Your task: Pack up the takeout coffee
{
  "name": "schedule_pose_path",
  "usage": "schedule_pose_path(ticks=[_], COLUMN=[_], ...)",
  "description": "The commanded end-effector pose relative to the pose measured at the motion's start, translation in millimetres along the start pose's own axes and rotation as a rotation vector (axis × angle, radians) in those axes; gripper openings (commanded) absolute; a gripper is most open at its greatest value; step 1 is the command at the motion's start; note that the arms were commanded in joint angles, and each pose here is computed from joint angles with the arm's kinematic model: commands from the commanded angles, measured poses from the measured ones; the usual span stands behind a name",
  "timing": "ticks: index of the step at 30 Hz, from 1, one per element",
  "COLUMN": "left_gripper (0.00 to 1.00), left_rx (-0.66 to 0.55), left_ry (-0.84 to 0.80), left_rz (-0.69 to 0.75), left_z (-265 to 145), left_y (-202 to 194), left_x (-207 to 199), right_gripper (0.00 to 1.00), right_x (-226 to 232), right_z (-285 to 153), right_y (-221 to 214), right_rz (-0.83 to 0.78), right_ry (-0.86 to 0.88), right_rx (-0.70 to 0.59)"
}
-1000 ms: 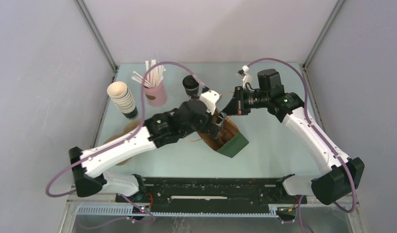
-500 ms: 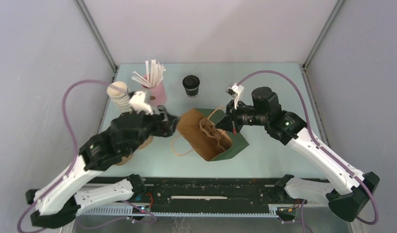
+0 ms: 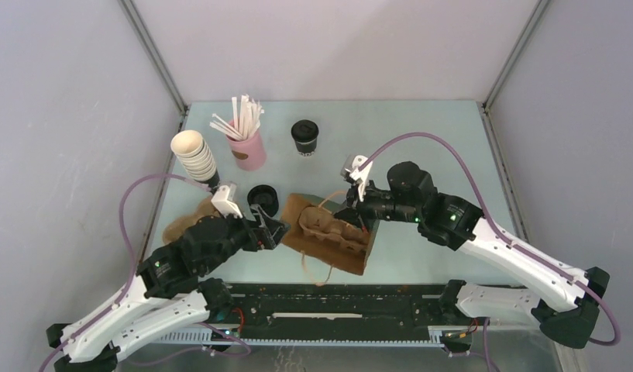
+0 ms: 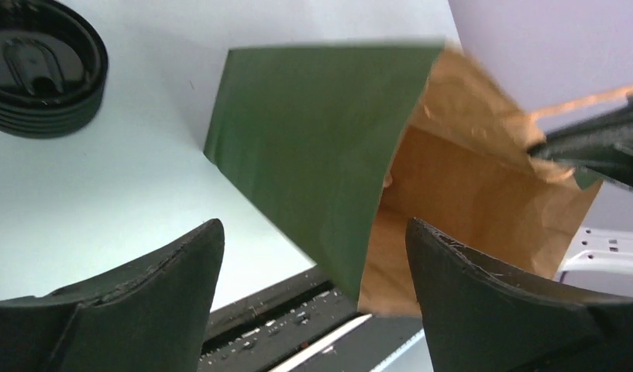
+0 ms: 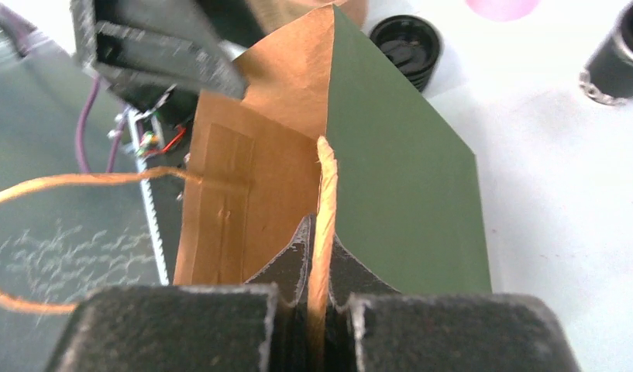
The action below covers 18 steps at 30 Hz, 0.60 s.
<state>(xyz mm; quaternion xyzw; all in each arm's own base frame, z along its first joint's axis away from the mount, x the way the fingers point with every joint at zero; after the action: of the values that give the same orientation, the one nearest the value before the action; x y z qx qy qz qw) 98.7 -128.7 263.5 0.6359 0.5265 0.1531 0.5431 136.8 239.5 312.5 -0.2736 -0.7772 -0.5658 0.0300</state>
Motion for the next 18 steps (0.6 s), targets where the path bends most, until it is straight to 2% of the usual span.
schedule_pose_path(ticks=[1,3,7,10,14,18], left_gripper=[0.88,0.86,0.88,0.87,0.83,0.92], left_rx=[0.015,0.012,0.003,0.01,-0.016,-0.112], left_ry=[-0.088,-0.072,0.037,0.049,-0.005,0.062], left_rz=[-0.082,-0.094,-0.108,-0.126,-0.158,-0.133], left_z=[0.6,-0.5,-1.4,1.8,-0.5,-20.1], left_y=[0.6,7.3,21.7,32.2,53.9,86.5], left_x=[-13.6,-15.6,-12.0,-19.3,-35.8,-30.8], right_gripper=[0.0,0.0,0.0,0.0,0.0,0.0], right_x=[-7.5,-7.3,-14.1,-12.3,-11.0,-16.1], right_z=[4.8,5.1,-5.7,-13.0,-10.6,-15.1], right_y=[25.3,32.0,46.6,56.8,62.1,65.9], right_rz=[0.051,0.087,0.213,0.31,0.282,0.256], right_ry=[-0.211,-0.276,-0.398,-0.439,-0.465,-0.514], right_rx=[-0.186,-0.251,-0.364,-0.444,-0.477,-0.503])
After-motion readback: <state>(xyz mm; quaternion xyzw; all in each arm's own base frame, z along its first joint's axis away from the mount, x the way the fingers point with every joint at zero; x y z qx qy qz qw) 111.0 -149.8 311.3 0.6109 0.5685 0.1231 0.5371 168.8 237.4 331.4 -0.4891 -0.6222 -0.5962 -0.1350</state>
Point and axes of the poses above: each gripper's point midway between its finger pads, its own z axis out along the fingers, its own x axis along the line the jaws close on, y = z × x, the point moved 7 cm from there along -z, back along the fingers, and after that the axes turned 14 degrees about z, right-handed, at the moved point
